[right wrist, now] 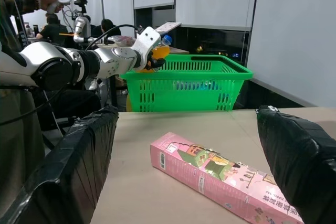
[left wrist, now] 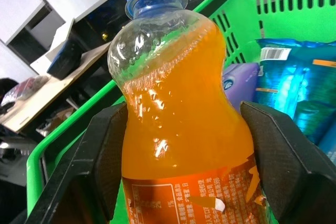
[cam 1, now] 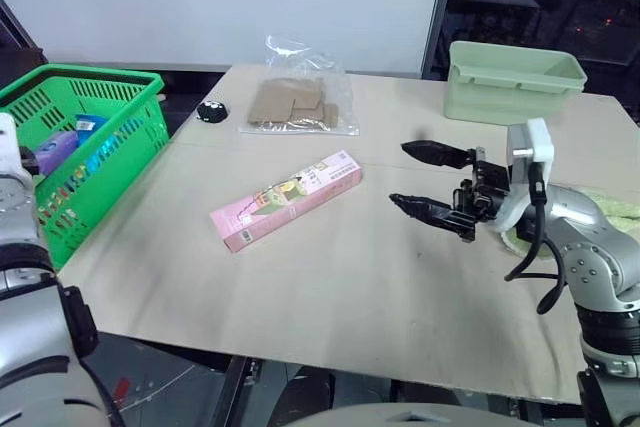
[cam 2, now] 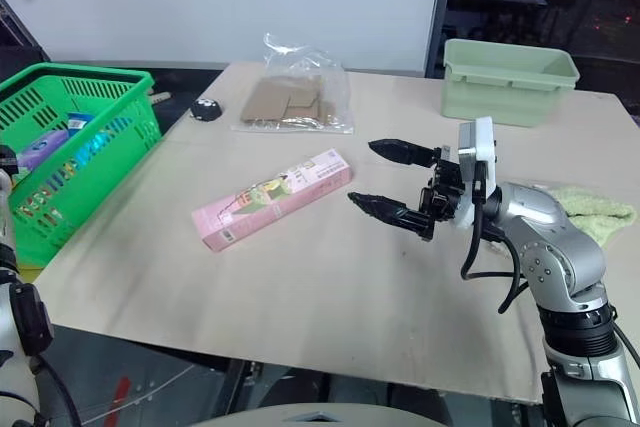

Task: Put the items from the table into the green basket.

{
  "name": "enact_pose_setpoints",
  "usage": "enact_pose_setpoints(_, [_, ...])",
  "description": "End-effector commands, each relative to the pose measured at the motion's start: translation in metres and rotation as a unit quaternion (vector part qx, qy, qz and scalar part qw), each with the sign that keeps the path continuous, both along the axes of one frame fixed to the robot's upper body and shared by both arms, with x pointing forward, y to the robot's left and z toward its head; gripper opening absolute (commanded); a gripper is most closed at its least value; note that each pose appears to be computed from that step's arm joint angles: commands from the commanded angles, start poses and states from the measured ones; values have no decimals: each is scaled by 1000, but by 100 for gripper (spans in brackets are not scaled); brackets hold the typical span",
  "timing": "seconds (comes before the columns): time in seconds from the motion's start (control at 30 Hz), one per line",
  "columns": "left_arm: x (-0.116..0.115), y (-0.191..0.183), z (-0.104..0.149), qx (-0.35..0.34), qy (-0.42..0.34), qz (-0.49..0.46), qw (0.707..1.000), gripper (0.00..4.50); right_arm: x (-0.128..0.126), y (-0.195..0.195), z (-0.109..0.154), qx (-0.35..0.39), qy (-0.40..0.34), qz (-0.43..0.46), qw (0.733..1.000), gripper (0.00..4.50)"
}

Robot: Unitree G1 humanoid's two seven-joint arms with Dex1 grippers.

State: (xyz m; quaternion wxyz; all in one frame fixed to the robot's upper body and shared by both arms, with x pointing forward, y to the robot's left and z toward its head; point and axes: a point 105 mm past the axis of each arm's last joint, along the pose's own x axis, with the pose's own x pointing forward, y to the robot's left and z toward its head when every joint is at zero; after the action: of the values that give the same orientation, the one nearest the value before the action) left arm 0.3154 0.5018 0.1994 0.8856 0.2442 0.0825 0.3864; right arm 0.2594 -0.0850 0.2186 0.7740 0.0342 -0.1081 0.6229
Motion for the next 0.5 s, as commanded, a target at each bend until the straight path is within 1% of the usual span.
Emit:
enact_pose_setpoints(0.03, [-2, 2, 39, 36, -50, -9, 998, 334, -6, 1, 13, 6, -28, 7, 1000, 450])
enact_pose_setpoints(0.07, [-2, 2, 40, 40, -49, -12, 998, 390, -6, 1, 13, 6, -28, 7, 1000, 450])
enact_pose_setpoints(0.1, [-2, 2, 41, 43, -48, -12, 998, 411, -6, 1, 13, 6, -27, 7, 1000, 450])
enact_pose_setpoints(0.13, [-2, 2, 42, 49, -47, -8, 998, 448, -6, 1, 12, 6, -27, 6, 1000, 450])
enact_pose_setpoints(0.3, [-5, 4, 49, 62, -55, 4, 997, 448, -5, 0, 12, 6, -27, 4, 1000, 450])
enact_pose_setpoints(0.5, [-4, 1, 63, 64, -91, -4, 994, 448, -4, -2, 10, 4, -26, -1, 1000, 450])
